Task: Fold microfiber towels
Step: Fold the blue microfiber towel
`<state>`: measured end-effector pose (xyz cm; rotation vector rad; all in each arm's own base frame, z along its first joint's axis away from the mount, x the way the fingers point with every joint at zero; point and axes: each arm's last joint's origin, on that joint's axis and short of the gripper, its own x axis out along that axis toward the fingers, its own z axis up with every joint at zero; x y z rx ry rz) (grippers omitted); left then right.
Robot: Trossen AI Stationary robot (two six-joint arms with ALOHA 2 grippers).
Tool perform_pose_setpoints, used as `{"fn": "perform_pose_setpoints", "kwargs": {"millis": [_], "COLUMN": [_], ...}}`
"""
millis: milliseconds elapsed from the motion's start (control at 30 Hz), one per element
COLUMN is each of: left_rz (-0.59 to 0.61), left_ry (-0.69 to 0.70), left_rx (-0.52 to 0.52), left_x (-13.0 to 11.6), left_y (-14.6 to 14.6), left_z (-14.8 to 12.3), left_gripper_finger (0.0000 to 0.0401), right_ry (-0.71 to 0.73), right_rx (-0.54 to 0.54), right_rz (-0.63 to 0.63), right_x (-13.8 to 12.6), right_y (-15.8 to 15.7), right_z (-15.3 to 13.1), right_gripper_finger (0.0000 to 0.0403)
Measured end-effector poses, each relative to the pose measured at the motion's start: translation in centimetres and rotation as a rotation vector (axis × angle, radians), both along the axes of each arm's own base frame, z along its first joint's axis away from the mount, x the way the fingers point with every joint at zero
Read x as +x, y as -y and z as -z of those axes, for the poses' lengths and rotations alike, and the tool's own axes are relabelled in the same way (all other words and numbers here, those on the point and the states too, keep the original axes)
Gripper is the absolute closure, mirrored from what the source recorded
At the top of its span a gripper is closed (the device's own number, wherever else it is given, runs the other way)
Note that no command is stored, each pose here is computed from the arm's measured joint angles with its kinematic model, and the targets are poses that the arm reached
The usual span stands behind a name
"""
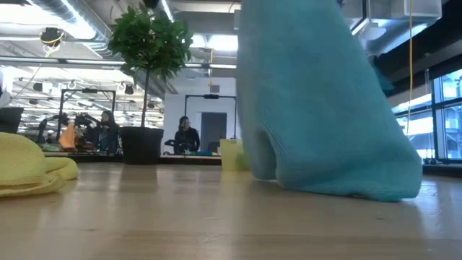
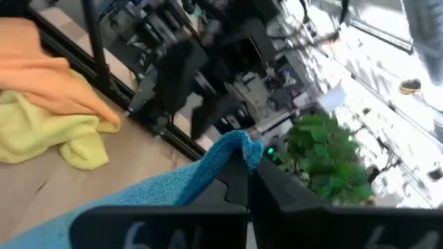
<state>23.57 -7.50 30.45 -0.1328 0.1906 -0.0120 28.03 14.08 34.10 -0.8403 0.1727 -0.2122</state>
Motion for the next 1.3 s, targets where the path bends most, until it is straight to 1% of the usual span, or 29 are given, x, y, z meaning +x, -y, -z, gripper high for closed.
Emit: {"fn": "perform_pose_setpoints", "kwargs": {"millis": [67,167,233,300,400,533,667,800,933,1067,1167,1300], "left_rz": [0.016,-0.024,-0.054,-0.071,-0.127,-0.19,-0.234,-0.272,-0.319,-0.326,-0.318,-0.295], "left_ry": [0.046,0.115,0.138,0.167,0.201,0.269,0.289,0.248,0.183,0.092,0.039,0.01], "left_rx": [-0.022,-0.051,-0.035,-0.012,0.024,0.054,0.079,0.092,0.085,0.123,0.127,0.127], "left_x": [0.3,1.2,1.8,2.5,3.2,3.5,4.0,4.9,6.1,7.0,7.3,7.4], "left_y": [0.4,0.6,0.7,0.9,1.0,1.1,1.1,1.2,1.5,2.3,2.8,3.7], "left_z": [-0.2,-0.4,-0.1,0.1,0.3,0.0,0.3,1.6,3.7,6.2,7.6,8.6], "left_gripper_finger": [0.024,0.0238,0.0238,0.0237,0.0237,0.0237,0.0237,0.0237,0.0237,0.0238,0.0238,0.0238], "right_ry": [0.003,0.007,0.01,-0.002,-0.019,-0.041,-0.06,-0.071,-0.068,-0.083,-0.072,-0.036], "right_rx": [0.019,0.033,0.045,0.039,0.03,0.009,-0.004,-0.017,-0.02,-0.063,-0.096,-0.118], "right_rz": [0.017,0.039,0.056,0.068,0.087,0.153,0.195,0.242,0.295,0.318,0.344,0.372], "right_x": [0.2,0.5,0.8,1.2,1.8,2.6,3.3,3.9,4.2,4.3,4.3,4.4], "right_y": [0.5,1.1,1.5,1.7,2.0,2.4,2.9,3.6,4.7,5.1,4.9,4.5], "right_z": [-0.1,-0.1,-0.1,0.3,0.8,1.7,2.5,3.0,3.0,2.8,1.7,-0.7], "right_gripper_finger": [0.0403,0.0403,0.0403,0.0403,0.0403,0.0403,0.0403,0.0403,0.0403,0.0403,0.0403,0.0403]}}
